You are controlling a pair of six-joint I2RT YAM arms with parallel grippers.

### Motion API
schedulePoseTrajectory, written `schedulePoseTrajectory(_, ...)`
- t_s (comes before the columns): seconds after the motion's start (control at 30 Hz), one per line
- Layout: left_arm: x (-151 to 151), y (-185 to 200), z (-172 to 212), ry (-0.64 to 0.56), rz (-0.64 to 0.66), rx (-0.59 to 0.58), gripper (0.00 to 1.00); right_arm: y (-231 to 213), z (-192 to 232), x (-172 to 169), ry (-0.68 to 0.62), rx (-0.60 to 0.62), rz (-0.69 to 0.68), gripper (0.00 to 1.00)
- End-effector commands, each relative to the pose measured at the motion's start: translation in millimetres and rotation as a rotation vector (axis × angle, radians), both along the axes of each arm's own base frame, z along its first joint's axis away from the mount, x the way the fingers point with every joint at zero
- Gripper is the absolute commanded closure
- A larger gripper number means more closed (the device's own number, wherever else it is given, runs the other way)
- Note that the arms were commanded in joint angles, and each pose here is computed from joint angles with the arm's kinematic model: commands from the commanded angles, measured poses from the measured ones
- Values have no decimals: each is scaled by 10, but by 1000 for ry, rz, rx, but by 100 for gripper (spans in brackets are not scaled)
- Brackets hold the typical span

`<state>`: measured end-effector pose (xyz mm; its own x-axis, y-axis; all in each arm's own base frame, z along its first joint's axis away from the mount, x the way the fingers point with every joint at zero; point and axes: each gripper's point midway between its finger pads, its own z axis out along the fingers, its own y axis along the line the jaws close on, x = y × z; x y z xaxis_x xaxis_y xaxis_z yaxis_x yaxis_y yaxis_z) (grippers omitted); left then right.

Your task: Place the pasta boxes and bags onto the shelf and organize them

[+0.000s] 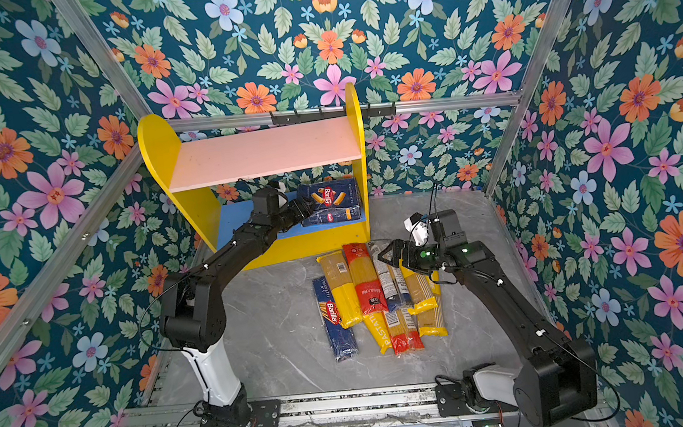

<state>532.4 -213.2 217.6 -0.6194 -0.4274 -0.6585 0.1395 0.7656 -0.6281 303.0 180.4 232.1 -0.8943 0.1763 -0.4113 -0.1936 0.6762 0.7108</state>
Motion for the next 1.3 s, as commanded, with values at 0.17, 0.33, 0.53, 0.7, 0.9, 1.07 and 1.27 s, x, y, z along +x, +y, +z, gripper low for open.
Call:
schedulePoseTrajectory(0.17, -224, 157, 100, -36, 39, 62, 0, -118, -94, -5, 7, -80, -36, 1)
schedulePoseTrajectory(0.33, -559, 319, 254, -67, 105, 179, 0, -106, -114, -54, 9, -105, -41, 1)
schedulePoseTrajectory(0.53, -1124, 645, 179, -35, 216, 302, 0, -64, -215, -200, 8, -216, -39, 1)
schedulePoseTrajectory(0.7, -1683, 694, -47, 13, 221, 287, 0, -14, -314, -346, 16, -252, -48, 1)
schedulePoseTrajectory(0.9, -2309, 608, -358, 42, 213, 284, 0, -70, -484, -505, 64, -266, -94, 1)
schedulePoseTrajectory(1.07, -2798, 519, -723, 63, 200, 286, 0, -143, -545, -667, 54, -356, -119, 1)
schedulePoseTrajectory(1.27, -3277, 150, -1105, 75, 102, 291, 0, -150, -561, -809, 43, -320, -134, 1)
